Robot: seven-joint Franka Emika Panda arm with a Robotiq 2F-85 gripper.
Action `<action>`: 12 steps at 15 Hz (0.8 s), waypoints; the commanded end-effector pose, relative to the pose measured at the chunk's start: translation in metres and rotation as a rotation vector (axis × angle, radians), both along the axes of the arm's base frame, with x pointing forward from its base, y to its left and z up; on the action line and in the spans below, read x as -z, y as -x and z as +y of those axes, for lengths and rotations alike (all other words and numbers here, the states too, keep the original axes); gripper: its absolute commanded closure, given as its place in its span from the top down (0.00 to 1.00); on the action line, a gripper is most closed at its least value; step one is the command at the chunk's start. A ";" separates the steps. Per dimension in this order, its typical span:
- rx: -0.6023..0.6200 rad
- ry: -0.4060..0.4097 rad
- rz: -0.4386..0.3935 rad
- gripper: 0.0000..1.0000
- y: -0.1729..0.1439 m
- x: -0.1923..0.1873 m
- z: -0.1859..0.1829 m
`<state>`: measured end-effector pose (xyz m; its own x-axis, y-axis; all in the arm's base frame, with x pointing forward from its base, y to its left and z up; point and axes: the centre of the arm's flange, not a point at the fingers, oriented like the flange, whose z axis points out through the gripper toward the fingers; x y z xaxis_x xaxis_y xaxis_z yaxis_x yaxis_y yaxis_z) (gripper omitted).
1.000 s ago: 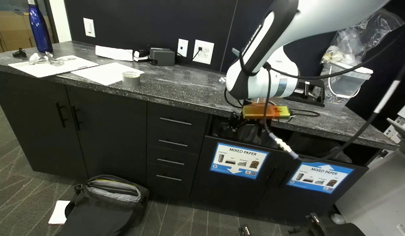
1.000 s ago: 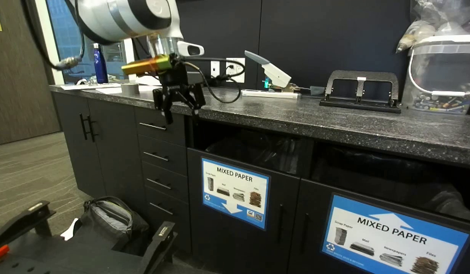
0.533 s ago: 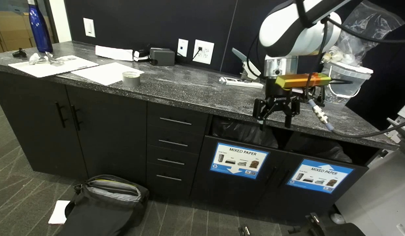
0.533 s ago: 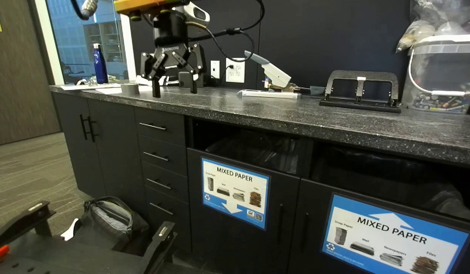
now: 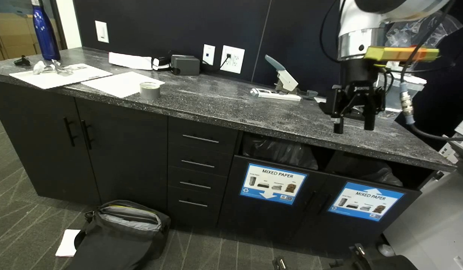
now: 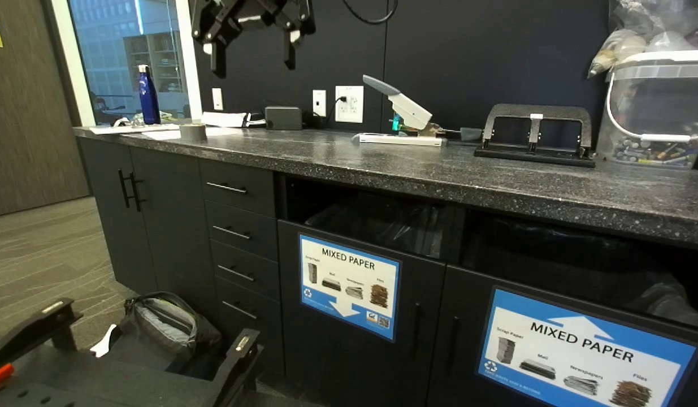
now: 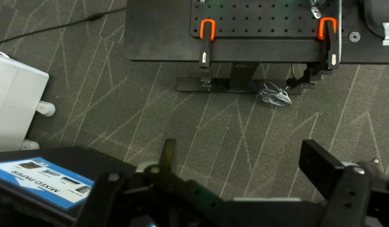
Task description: The papers on the counter and put them in the recycle bin
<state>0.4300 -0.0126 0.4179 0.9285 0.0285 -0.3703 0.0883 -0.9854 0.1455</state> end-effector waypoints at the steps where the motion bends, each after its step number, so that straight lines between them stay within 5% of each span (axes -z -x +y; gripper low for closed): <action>1: 0.057 -0.079 -0.104 1.00 0.075 -0.044 -0.028; 5: 0.167 -0.088 -0.192 1.00 0.122 -0.056 -0.049; 12: 0.228 -0.123 -0.217 1.00 0.165 -0.037 -0.068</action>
